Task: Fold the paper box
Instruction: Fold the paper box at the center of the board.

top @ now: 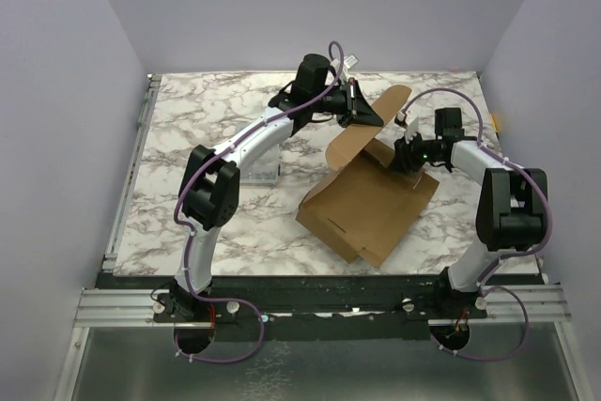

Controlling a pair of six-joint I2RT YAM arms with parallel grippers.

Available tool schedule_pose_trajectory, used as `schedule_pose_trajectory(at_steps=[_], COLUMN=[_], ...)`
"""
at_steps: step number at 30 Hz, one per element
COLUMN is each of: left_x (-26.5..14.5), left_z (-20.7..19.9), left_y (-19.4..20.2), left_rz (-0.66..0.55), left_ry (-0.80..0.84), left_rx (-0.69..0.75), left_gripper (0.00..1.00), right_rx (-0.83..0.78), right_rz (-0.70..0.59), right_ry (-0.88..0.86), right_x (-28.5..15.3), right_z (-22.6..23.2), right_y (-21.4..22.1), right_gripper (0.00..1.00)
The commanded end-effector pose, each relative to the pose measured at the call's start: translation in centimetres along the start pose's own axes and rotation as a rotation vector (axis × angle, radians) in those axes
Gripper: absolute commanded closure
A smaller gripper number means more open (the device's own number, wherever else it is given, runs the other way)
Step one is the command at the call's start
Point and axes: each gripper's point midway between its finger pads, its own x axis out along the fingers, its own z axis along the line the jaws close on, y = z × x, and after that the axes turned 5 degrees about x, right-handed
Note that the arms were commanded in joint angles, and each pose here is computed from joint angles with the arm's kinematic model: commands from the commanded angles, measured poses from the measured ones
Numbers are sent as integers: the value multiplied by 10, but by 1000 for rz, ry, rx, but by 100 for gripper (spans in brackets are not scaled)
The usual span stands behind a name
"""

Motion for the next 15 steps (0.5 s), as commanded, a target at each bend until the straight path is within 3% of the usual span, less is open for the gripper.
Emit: schedule_pose_trajectory(at_steps=[1, 9, 15], left_x=[8, 9, 10], left_z=[9, 10, 10], left_y=[0, 0, 1], left_rz=[-7, -6, -3], left_ry=[-13, -13, -12], left_rx=[20, 20, 18], left_gripper=[100, 100, 100], right_rx=[161, 212, 153], right_rz=[35, 46, 42], right_ry=[-7, 97, 158], right_x=[9, 12, 7], right_z=[-6, -28, -38], right_y=[14, 14, 12], right_gripper=[69, 99, 99])
